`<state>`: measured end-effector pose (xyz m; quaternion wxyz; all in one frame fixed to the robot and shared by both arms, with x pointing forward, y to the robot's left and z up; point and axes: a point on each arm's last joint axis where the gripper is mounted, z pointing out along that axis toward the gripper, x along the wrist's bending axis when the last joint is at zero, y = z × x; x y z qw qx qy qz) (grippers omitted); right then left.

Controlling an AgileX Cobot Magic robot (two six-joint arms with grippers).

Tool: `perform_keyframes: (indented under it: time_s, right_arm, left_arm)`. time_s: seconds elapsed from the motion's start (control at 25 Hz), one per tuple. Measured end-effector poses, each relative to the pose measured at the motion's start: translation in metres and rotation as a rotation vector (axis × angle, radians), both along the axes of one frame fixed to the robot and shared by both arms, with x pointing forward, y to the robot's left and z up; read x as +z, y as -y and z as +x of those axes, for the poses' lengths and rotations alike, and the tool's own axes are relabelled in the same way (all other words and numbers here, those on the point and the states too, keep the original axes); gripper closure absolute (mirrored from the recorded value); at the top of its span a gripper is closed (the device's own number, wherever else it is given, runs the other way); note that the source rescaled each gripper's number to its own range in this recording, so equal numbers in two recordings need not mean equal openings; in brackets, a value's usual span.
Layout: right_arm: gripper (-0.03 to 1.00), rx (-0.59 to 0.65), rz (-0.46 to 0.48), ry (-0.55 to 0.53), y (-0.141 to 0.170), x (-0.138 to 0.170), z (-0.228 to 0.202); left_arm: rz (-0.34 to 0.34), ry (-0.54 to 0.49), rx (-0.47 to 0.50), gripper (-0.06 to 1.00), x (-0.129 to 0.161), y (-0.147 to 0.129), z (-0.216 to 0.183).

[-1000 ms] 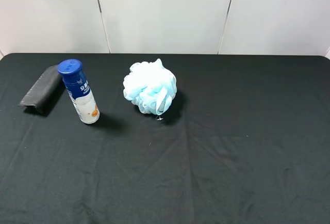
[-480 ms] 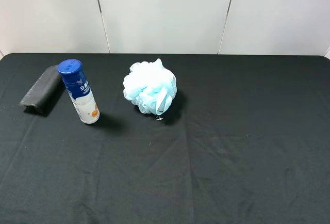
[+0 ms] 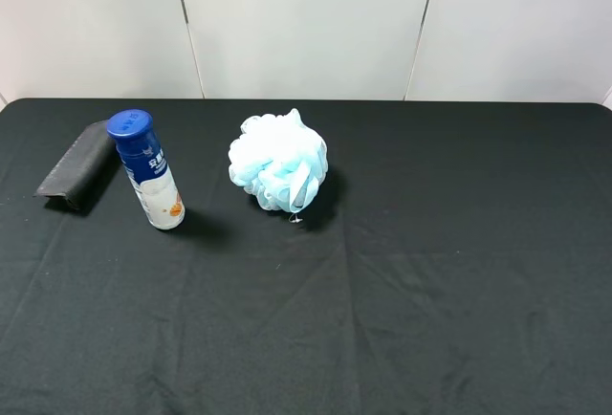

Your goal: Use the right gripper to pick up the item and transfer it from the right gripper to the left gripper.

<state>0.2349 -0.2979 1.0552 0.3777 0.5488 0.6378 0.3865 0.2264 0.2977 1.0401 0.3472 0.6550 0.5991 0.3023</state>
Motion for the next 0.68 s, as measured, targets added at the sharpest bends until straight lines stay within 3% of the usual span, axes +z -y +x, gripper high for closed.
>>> perform_keyframes:
  time_s: [0.68]
  right_arm:
    - [-0.03,0.0,0.0,0.0,0.0,0.0,0.0]
  left_arm:
    - [-0.001,0.0,0.0,-0.02,0.0,0.0001,0.0]
